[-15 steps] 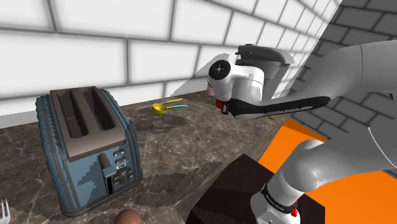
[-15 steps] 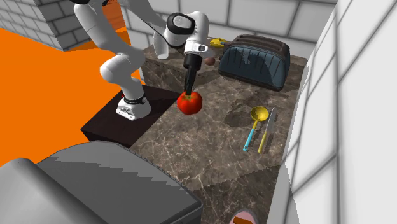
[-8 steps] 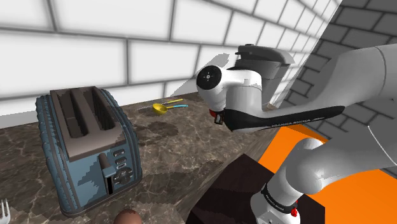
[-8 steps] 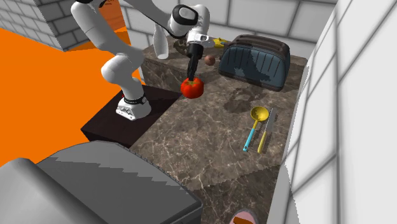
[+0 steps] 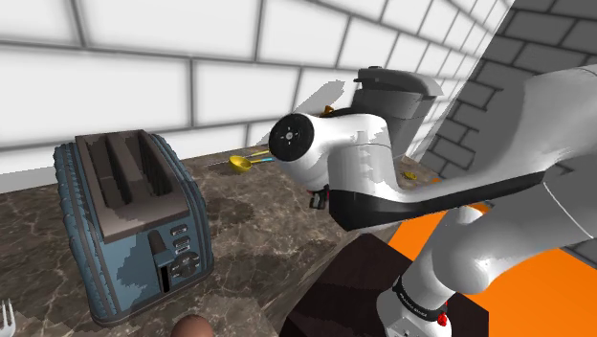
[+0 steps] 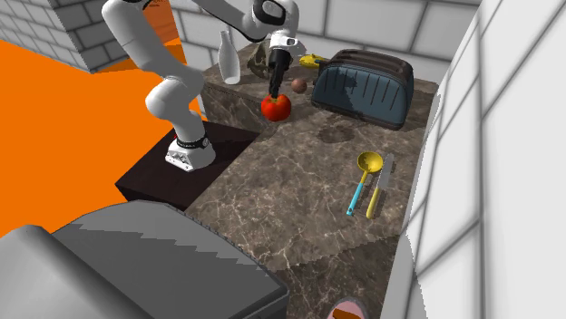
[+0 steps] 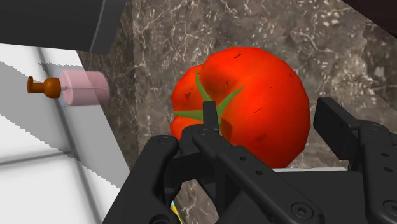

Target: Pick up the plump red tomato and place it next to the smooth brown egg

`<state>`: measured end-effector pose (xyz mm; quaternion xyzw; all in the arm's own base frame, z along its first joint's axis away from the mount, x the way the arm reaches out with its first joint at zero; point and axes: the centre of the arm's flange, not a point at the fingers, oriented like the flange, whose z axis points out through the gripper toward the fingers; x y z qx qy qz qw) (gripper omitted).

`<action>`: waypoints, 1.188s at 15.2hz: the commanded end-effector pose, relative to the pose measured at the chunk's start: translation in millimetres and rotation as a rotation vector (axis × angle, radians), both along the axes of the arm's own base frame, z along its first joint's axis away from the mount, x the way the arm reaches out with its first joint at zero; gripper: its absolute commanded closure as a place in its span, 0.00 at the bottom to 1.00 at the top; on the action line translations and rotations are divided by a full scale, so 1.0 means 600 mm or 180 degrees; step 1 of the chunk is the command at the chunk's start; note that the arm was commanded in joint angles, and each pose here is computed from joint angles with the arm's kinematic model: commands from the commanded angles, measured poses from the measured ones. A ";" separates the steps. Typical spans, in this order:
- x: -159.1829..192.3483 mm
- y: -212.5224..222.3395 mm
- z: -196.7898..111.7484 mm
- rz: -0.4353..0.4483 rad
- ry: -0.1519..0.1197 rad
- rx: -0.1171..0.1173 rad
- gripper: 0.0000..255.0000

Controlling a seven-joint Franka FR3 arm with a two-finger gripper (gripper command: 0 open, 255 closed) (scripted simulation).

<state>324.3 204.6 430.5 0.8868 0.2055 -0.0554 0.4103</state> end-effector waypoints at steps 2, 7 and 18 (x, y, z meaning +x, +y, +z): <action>-0.019 0.063 0.000 -0.0004 0.0001 0.0001 1.00; -0.049 0.168 0.000 -0.0004 0.0001 0.0001 1.00; -0.116 0.401 -0.001 -0.0004 0.0001 0.0001 1.00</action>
